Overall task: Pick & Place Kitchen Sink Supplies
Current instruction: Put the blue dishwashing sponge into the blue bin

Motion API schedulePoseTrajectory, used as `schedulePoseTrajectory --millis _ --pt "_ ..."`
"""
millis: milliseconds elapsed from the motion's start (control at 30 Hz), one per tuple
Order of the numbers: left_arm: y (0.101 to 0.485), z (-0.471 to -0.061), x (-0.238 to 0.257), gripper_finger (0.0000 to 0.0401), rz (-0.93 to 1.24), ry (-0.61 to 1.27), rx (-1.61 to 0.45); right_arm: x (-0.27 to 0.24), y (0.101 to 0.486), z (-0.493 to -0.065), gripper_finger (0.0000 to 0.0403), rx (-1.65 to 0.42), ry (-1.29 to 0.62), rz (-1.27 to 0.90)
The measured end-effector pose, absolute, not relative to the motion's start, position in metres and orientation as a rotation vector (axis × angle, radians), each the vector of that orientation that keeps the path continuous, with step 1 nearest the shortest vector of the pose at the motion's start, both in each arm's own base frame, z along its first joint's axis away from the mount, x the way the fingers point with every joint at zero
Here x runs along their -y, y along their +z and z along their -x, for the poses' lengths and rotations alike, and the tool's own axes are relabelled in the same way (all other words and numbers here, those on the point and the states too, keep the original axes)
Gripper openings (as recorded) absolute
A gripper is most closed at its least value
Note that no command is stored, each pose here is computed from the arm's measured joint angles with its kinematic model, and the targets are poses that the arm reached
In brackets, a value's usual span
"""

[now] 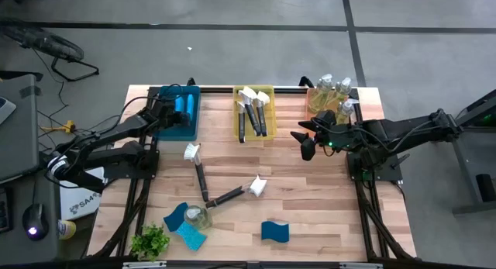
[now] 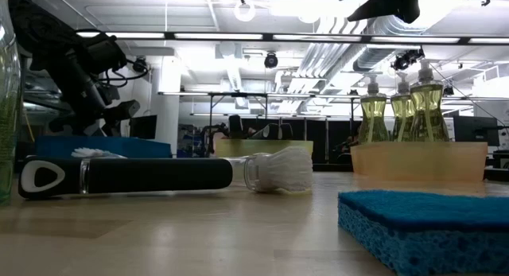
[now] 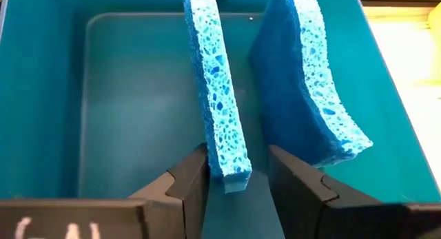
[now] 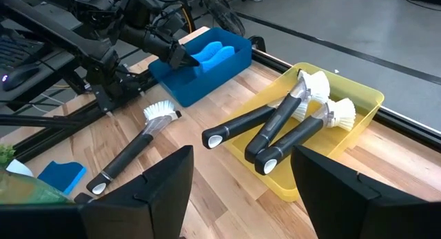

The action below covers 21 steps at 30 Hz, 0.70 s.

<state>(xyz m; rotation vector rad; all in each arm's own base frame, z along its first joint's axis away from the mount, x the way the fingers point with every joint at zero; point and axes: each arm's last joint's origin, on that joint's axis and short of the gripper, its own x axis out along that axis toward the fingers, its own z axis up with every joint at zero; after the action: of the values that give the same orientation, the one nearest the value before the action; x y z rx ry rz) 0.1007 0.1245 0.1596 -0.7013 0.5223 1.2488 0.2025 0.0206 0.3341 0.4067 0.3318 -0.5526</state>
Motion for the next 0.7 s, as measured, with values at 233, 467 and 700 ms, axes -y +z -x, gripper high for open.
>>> schedulePoseTrajectory --millis 233,467,700 --pt "0.161 -0.102 -0.125 0.0141 0.712 1.225 -0.510 -0.021 0.334 -0.202 0.0238 -0.332 -0.553 -0.407" --pt "0.161 -0.102 -0.125 0.0141 0.721 1.228 -0.501 -0.021 0.334 -0.202 0.0238 -0.332 -0.553 -0.407" --pt "0.172 -0.105 -0.129 0.0141 0.695 1.216 -0.478 -0.021 0.334 -0.202 0.0238 -0.332 -0.553 -0.407"
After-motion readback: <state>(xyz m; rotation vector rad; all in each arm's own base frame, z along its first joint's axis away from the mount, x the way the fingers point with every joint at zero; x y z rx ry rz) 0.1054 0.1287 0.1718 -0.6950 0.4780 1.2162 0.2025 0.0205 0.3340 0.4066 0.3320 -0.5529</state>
